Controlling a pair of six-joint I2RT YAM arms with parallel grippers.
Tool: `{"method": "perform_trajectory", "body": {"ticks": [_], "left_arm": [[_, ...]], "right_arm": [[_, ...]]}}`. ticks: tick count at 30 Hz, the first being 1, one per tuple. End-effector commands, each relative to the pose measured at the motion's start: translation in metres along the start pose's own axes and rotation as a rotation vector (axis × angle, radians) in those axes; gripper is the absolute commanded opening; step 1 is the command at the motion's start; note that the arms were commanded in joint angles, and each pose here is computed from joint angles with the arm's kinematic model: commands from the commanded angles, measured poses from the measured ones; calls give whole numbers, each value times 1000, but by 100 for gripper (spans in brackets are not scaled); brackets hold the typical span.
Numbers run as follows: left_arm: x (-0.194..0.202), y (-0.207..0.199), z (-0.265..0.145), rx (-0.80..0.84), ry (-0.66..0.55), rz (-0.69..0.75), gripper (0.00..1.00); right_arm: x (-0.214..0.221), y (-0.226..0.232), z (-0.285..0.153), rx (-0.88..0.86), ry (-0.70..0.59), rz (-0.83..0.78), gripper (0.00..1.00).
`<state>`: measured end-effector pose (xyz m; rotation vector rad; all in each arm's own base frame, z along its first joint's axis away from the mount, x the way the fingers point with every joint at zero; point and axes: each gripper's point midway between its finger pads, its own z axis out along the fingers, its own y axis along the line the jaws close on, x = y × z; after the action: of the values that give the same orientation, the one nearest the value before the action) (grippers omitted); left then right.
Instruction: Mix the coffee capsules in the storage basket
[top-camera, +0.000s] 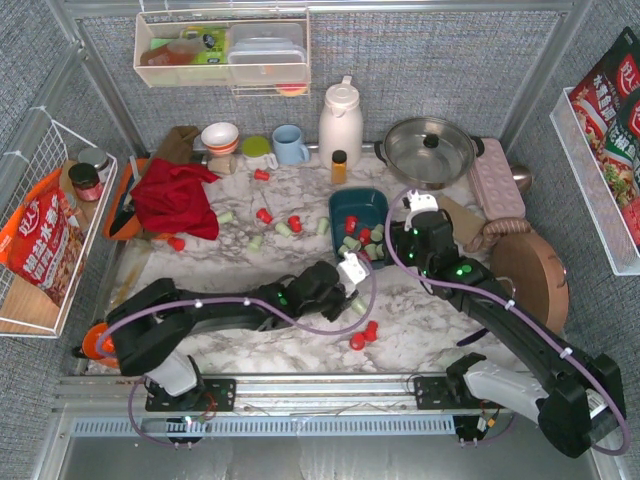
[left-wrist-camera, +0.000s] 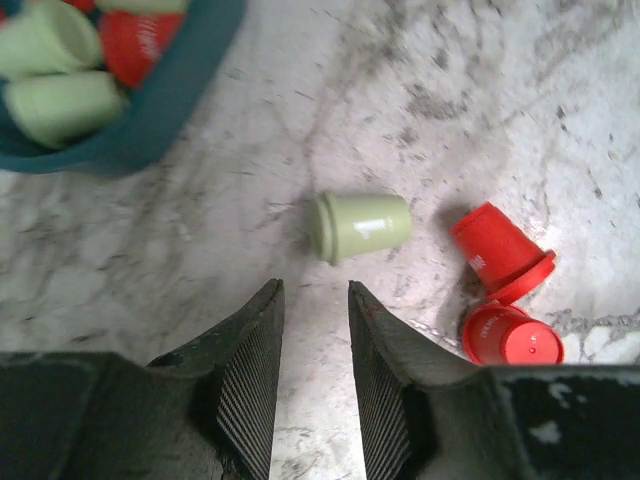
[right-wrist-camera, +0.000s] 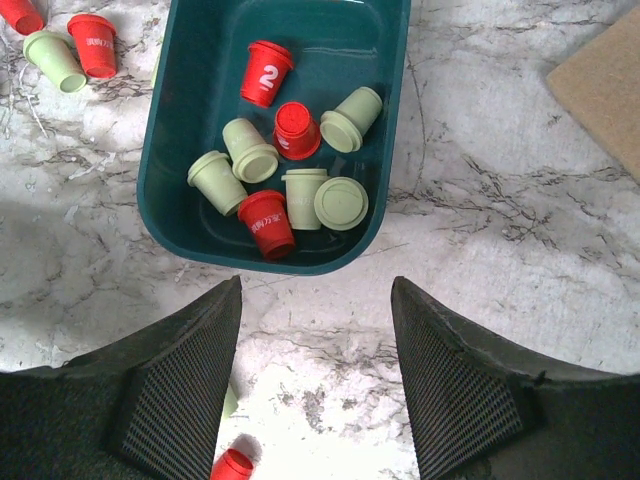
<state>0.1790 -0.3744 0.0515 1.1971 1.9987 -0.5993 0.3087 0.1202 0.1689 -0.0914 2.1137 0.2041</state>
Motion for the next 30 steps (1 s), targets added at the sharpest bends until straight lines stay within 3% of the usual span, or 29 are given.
{"method": "perform_trajectory", "body": {"ticks": [1, 6, 12, 22, 30], "left_arm": [[-50, 32, -23, -177, -255, -38, 41], [-80, 58, -50, -267, -399, -89, 43], [-93, 43, -45, -176, -372, -150, 85], [-50, 13, -7, -131, -185, -320, 88], [-22, -11, 21, -163, -67, -257, 89]], "right_arm": [[-9, 1, -1, -5, -41, 16, 66], [-10, 0, -2, -8, -50, 25, 66], [-4, -3, -5, -3, -47, 36, 68], [7, -4, 0, -10, -27, 54, 69], [7, -6, -2, -6, -39, 62, 69]]}}
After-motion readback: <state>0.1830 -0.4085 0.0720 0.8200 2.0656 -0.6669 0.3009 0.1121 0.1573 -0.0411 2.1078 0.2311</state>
